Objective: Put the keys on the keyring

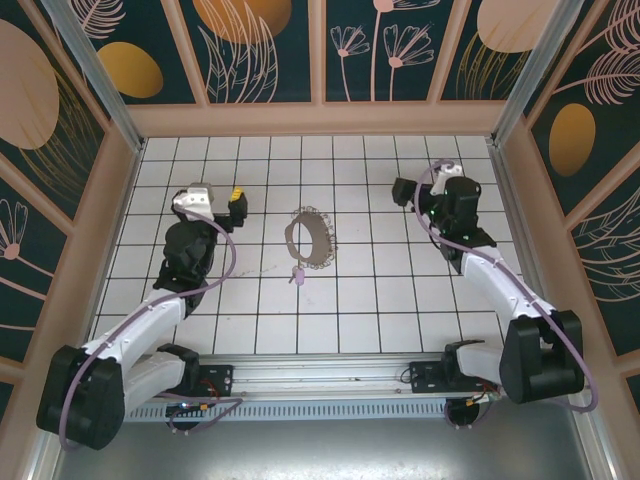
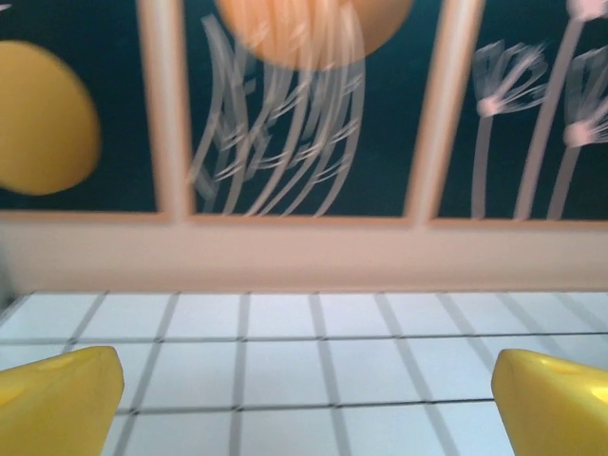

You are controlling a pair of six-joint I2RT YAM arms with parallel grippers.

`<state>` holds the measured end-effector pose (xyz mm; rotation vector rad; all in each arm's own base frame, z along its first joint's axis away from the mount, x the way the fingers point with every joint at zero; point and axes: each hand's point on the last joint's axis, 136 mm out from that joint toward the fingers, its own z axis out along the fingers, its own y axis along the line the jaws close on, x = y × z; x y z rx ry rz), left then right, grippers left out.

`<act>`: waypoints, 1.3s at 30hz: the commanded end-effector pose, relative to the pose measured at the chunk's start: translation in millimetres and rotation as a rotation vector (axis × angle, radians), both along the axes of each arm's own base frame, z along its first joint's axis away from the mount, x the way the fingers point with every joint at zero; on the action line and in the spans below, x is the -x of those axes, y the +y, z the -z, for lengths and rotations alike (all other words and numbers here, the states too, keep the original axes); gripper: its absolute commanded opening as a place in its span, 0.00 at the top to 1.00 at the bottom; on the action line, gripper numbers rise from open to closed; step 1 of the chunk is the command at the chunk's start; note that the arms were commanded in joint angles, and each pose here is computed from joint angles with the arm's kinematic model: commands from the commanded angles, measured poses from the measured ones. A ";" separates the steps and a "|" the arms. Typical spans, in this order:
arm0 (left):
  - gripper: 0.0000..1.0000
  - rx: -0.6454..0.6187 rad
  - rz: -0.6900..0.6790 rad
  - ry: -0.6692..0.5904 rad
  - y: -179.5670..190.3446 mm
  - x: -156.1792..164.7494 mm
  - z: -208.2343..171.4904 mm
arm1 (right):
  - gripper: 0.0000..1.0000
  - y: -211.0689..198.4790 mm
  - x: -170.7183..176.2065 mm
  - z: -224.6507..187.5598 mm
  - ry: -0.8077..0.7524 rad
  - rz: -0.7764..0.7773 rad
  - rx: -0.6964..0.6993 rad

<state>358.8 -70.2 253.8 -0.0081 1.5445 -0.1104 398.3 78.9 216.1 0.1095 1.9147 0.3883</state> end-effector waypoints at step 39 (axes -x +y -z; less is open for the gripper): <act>0.01 -0.007 -0.192 0.133 90.4 -19.8 120.2 | 0.01 -88.2 21.0 94.9 -0.205 0.197 0.216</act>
